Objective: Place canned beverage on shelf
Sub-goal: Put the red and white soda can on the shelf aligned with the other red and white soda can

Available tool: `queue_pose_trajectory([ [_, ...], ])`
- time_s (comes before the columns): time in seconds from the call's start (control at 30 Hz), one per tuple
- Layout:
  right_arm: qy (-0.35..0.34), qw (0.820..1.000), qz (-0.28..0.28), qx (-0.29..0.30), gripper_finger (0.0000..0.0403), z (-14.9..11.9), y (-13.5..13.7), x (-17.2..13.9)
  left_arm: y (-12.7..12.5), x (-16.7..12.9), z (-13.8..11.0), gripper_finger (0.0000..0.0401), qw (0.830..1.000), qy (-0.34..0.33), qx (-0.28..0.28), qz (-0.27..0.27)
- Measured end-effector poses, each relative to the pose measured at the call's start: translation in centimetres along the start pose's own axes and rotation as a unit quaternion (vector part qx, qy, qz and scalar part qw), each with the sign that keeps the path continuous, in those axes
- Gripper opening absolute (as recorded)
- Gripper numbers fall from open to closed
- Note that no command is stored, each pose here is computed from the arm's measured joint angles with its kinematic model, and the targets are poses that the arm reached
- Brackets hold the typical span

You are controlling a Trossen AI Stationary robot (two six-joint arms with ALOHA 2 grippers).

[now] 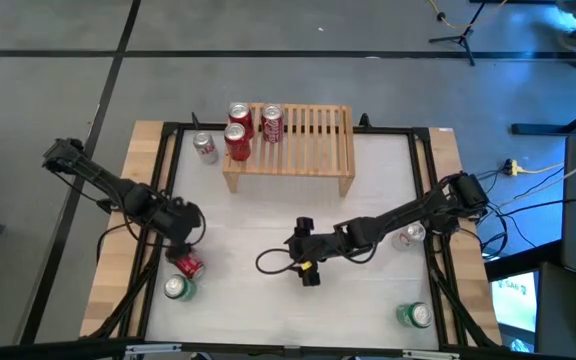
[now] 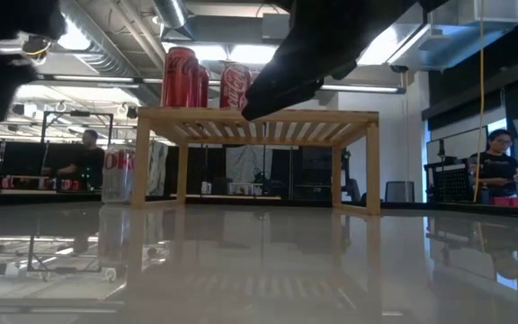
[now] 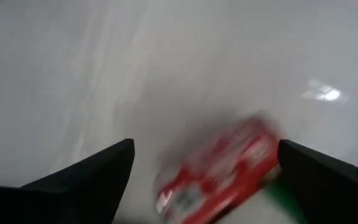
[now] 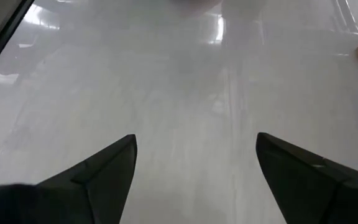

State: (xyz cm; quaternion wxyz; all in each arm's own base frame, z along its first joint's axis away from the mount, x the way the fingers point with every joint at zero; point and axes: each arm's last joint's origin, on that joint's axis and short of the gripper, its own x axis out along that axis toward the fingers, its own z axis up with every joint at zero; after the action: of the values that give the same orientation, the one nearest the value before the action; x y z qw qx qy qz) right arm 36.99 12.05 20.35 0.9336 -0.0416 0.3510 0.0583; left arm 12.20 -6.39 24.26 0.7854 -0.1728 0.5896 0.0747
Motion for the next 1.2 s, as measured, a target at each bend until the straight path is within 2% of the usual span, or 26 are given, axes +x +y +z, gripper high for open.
queue_pose_trajectory([
  [0.1, 0.002, 1.0, -0.001, 0.0, 0.0326, 0.0, 0.0, 0.0, 0.2, 0.0, -0.6, 0.0385, 0.999, 0.036, -0.015, 0.011],
  [0.27, 0.001, 1.0, -0.009, 0.0, 0.0326, 0.0, -0.1, 0.0, -0.3, 0.5, -0.7, 0.0385, 0.998, 0.059, -0.003, 0.01],
  [0.63, 0.014, 1.0, -0.01, 0.012, 0.0326, -0.3, -0.1, 0.0, -2.9, 3.4, -1.4, 0.0385, 0.984, 0.17, 0.032, 0.04],
  [0.97, 0.004, 1.0, -0.009, 0.014, 0.0326, -0.1, -0.1, 0.0, -4.4, 5.3, -1.3, 0.0385, 0.98, 0.141, 0.125, 0.059],
  [1.2, 0.004, 1.0, -0.009, 0.012, 0.0326, -0.1, -0.1, 0.0, -4.9, 5.9, -0.9, 0.0385, 0.981, 0.12, 0.141, 0.059],
])
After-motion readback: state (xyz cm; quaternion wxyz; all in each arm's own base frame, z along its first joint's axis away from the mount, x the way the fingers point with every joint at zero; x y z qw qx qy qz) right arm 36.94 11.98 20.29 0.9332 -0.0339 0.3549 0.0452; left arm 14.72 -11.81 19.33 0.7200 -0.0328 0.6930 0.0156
